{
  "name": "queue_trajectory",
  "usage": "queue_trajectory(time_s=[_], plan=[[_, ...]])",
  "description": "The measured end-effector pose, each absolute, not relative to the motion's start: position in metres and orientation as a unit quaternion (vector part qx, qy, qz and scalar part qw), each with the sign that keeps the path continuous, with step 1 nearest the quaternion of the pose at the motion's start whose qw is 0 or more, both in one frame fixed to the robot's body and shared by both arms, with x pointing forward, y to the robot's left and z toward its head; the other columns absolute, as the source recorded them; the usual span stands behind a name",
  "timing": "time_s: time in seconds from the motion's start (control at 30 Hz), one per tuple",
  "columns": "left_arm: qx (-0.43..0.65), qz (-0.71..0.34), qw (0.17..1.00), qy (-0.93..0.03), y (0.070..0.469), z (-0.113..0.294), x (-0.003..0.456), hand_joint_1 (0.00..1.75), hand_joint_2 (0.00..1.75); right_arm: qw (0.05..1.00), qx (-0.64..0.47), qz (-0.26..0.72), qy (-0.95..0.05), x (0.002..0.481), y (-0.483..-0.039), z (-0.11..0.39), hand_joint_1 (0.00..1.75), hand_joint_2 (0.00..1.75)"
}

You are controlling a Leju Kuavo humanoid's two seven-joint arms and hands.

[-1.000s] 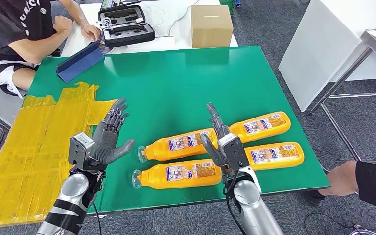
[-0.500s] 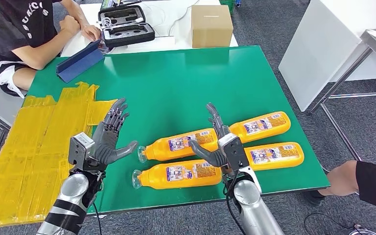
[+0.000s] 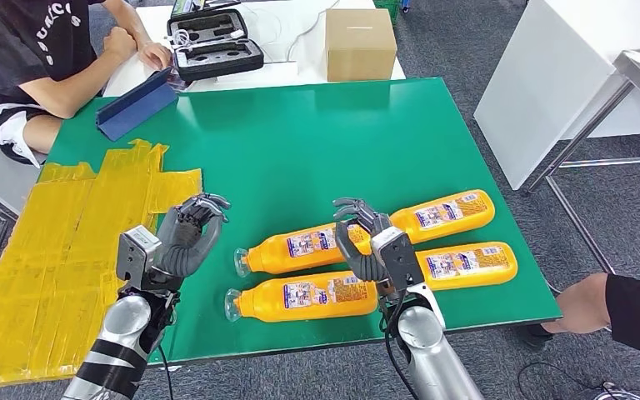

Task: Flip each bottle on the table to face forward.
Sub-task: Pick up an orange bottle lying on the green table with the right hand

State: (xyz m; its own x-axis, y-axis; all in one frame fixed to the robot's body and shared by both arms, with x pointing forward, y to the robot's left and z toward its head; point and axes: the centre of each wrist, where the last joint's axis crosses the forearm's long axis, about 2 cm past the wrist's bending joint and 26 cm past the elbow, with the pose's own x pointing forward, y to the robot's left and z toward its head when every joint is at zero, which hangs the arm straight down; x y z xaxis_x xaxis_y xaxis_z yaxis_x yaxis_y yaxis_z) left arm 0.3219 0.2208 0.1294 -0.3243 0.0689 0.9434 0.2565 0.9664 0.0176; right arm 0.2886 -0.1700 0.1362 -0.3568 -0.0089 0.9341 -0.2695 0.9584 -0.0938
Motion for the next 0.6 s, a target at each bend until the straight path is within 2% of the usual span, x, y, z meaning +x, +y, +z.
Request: queue_trajectory(time_s=[0.13,0.33,0.6], plan=[[-0.097,-0.082,0.568,-0.813,0.221,0.129,0.321,1.75,1.75,0.557,0.087,0.114,-0.818,0.288,-0.170,0.136,1.75,1.75],[-0.020,-0.069,0.423,-0.903,0.198,0.134,0.288,1.75,1.75,0.432,0.108,0.038,-0.894,0.270,-0.157,0.136,1.75,1.75],[-0.017,-0.045,0.410,-0.911,0.187,0.143,0.280,1.75,1.75,0.414,0.084,0.036,-0.906,0.268,-0.152,0.146,1.75,1.75]])
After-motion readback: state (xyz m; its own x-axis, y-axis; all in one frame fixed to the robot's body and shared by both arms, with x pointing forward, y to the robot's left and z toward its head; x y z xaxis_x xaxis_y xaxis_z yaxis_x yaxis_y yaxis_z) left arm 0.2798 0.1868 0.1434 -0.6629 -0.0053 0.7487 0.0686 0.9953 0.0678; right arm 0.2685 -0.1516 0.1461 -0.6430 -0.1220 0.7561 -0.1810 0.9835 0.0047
